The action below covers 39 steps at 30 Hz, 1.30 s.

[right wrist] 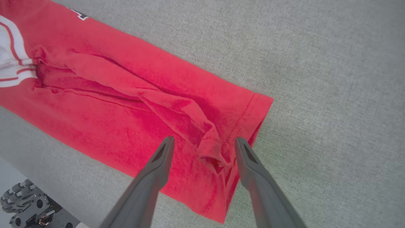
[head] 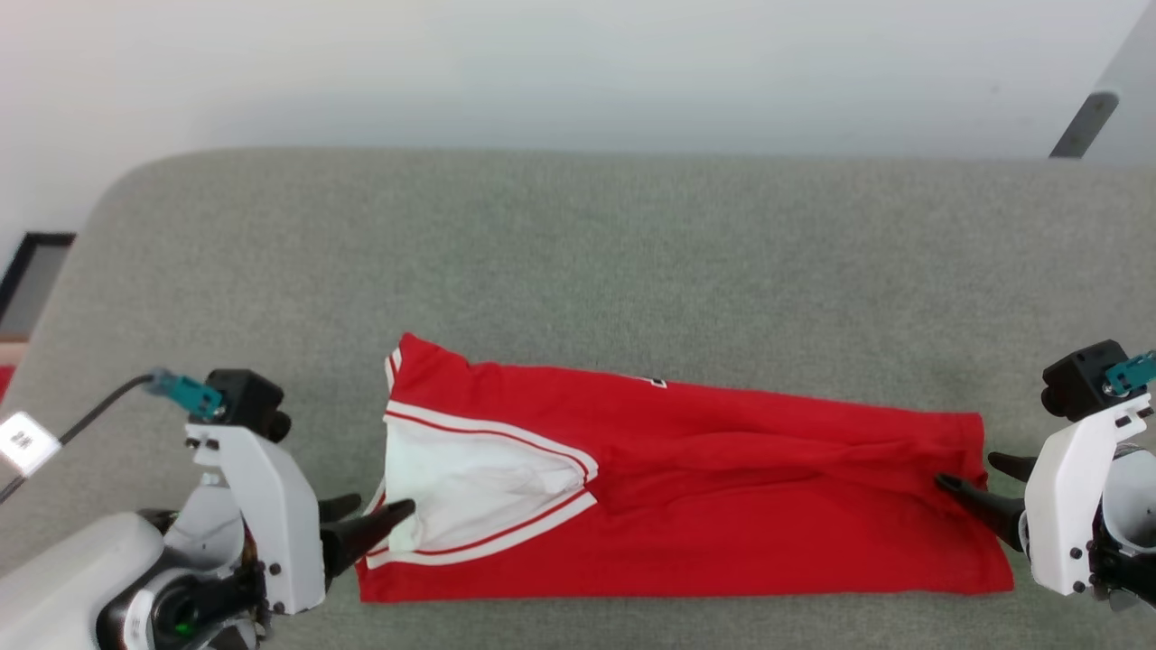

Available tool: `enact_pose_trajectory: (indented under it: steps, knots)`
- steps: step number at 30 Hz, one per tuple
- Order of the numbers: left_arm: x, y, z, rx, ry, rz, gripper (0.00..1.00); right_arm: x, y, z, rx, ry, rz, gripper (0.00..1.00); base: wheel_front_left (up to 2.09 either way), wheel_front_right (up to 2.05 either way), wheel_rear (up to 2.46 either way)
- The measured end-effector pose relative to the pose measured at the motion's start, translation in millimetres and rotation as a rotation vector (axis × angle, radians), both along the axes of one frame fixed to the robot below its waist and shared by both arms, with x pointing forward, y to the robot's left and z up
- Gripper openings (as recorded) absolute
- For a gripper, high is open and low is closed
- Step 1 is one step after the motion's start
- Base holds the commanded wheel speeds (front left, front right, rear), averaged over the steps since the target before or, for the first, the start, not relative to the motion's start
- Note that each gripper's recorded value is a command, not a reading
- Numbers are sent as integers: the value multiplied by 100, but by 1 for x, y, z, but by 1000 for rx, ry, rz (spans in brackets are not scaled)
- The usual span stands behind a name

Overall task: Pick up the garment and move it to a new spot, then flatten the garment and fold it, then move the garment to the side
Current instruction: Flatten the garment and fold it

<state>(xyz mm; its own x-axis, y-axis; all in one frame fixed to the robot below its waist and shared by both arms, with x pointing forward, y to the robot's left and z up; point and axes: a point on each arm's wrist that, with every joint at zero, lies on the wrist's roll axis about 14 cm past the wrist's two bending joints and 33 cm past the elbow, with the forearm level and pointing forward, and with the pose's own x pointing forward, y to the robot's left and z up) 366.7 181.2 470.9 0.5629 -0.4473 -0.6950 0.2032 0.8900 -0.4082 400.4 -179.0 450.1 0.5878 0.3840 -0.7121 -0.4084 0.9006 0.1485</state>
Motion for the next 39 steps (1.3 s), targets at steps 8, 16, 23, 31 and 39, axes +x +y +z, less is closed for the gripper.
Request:
enact_pose_trajectory:
  steps: [8, 16, 23, 31, 39]
  knots:
    - [6, 18, 36, 66, -305, 60, 100, -8, 3, 23, 39, -75, -41, 100, 0, 0, 0]
    - [-4, 33, 53, 73, -568, 155, 100, -21, -12, 31, 75, -106, -144, 100, 0, 0, 0]
    - [-15, 47, 45, 93, -652, 236, 100, -26, -28, 25, 52, -85, -208, 100, 0, 0, 0]
    - [-12, 70, 64, 119, -801, 394, 100, -25, -42, 12, 30, -13, -262, 100, 0, 0, 0]
    - [-25, 88, 58, 131, -863, 492, 100, -13, -45, -5, -2, 75, -270, 100, 0, 0, 0]
